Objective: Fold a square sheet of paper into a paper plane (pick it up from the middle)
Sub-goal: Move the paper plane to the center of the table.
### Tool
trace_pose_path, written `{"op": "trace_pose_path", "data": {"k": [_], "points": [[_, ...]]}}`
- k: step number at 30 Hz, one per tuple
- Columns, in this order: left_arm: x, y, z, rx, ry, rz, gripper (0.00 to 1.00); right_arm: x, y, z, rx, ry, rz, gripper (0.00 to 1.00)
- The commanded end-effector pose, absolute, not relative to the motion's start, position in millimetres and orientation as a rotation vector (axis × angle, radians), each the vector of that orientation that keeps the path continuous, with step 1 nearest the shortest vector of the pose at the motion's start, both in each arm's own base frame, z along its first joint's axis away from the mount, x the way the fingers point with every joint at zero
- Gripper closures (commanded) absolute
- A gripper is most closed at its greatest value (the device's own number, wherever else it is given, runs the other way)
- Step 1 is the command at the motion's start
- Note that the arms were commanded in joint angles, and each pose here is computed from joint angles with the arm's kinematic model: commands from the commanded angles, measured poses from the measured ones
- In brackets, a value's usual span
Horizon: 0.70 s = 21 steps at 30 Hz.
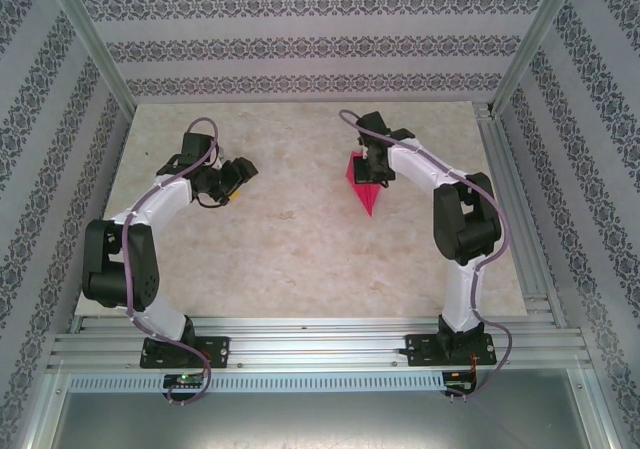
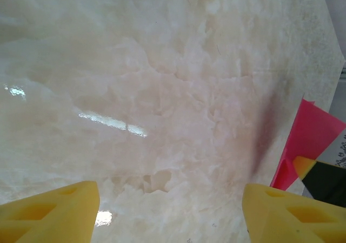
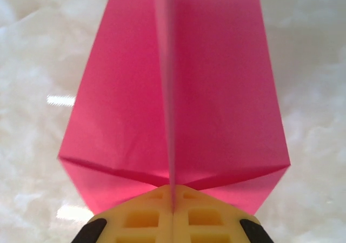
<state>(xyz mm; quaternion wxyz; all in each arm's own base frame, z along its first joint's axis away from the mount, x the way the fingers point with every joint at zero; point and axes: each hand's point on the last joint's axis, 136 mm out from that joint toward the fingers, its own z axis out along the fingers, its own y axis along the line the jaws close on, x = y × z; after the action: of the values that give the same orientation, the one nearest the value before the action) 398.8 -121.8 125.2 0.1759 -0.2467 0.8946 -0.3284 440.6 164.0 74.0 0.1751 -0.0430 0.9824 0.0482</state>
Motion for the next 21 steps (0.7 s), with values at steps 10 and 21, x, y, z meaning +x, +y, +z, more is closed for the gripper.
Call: {"op": "trace_pose_path", "data": {"k": [10, 21], "points": [[388.2, -109.1, 149.9, -0.477, 2.418, -0.664, 0.25, 437.3, 154.3, 46.3, -0.052, 2.859, 0.135, 0.64], [374.4, 25.6, 197.6, -0.497, 2.007, 0.213, 0.0, 409.6, 15.1, 192.5, 0.2, 2.216, -0.271, 0.02]]}}
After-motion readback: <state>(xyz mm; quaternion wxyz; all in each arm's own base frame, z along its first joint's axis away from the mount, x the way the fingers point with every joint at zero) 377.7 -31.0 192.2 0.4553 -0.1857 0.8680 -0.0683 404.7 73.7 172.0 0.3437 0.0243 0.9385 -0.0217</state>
